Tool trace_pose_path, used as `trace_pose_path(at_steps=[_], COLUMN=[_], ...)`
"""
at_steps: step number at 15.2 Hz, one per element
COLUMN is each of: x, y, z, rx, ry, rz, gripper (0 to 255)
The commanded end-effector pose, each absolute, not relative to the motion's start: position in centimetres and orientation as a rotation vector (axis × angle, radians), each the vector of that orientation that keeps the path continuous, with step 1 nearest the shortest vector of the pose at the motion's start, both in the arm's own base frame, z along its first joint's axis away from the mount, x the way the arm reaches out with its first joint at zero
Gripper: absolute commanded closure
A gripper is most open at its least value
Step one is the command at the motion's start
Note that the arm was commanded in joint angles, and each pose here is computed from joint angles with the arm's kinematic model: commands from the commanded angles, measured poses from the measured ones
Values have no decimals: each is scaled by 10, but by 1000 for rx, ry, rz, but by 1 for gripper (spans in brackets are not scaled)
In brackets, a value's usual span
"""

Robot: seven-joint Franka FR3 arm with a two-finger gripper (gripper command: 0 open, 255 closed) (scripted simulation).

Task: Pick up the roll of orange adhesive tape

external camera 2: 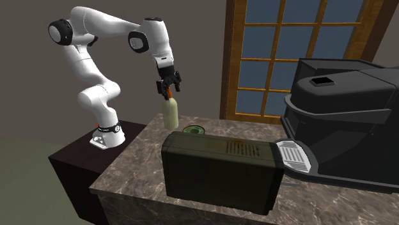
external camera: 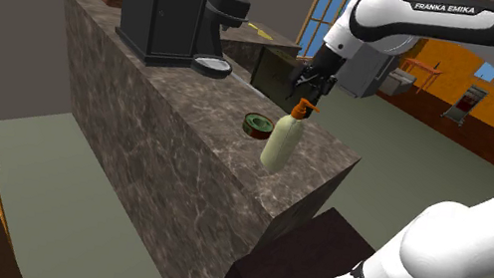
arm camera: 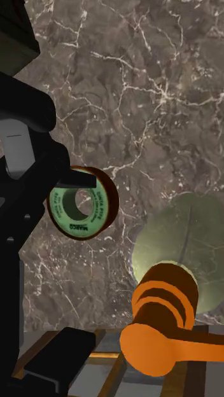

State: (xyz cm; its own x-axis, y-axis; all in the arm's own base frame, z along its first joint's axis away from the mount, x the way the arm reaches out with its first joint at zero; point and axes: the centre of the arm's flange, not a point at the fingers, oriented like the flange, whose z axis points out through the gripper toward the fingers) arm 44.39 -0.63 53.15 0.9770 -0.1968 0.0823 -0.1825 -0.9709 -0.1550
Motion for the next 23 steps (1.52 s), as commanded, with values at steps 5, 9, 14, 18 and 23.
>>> trace_pose_path(at_steps=[5,9,14,18,23], x=[507,546,584,584,584], y=[0,3,7,7,7], z=[470,431,390,369,350], rx=[-2988,-2995,-3001,-3001,-3001], ry=[274,266,258,258,258], rz=[-83,-40,2,2,2], gripper=[0,0,0,0,0])
